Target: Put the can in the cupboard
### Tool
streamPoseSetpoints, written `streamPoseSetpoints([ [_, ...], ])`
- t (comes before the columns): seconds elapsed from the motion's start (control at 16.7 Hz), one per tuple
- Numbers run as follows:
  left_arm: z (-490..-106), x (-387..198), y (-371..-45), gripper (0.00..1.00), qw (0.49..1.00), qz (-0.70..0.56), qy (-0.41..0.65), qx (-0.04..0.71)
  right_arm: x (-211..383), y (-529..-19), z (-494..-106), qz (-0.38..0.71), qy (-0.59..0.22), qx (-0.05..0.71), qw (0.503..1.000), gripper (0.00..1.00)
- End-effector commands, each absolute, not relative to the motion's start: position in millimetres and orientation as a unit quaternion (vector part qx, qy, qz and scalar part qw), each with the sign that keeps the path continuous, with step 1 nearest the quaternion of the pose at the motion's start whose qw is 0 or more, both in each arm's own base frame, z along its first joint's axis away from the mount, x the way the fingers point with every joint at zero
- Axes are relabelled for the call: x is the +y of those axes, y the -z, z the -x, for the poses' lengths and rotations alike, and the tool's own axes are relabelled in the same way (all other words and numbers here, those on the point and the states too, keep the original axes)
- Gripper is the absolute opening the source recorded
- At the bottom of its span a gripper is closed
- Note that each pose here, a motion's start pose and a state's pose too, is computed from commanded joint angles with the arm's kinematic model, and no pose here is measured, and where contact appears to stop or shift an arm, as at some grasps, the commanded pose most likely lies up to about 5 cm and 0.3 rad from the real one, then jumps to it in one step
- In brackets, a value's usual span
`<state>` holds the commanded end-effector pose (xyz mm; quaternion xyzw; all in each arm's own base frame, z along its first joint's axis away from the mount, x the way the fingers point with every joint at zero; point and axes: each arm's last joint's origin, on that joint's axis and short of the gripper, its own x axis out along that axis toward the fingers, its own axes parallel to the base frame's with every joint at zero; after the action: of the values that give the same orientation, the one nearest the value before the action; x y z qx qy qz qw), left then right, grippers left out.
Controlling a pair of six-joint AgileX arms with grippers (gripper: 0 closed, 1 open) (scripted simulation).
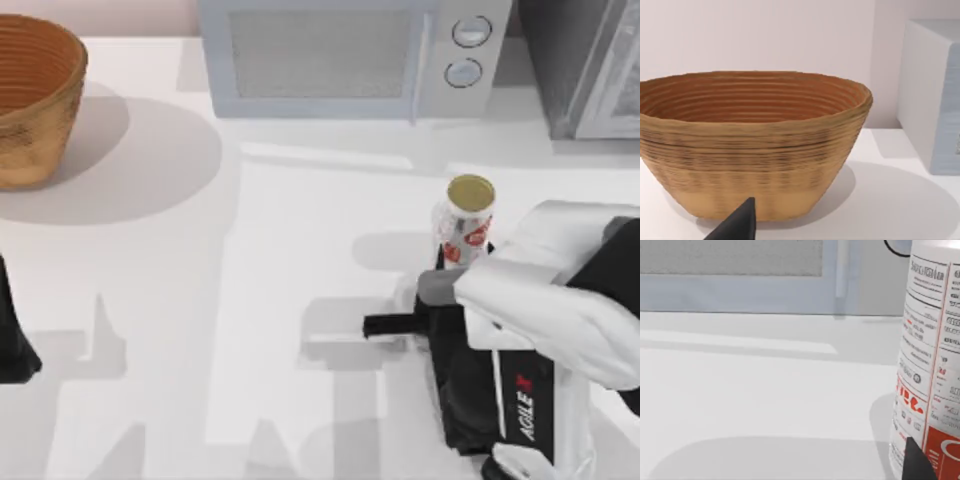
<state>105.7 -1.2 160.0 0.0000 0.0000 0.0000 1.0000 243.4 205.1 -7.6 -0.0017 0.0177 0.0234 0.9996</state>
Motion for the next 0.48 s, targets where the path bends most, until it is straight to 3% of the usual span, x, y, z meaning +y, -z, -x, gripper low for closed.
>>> streamPoseSetpoints([
  [0.48,-105.7,-1.2,-160.0,1.0,1.0,0.0,0.0,0.0,194.6,-4.1,-266.5,0.0,0.006,-0.003,1.0,1.0],
])
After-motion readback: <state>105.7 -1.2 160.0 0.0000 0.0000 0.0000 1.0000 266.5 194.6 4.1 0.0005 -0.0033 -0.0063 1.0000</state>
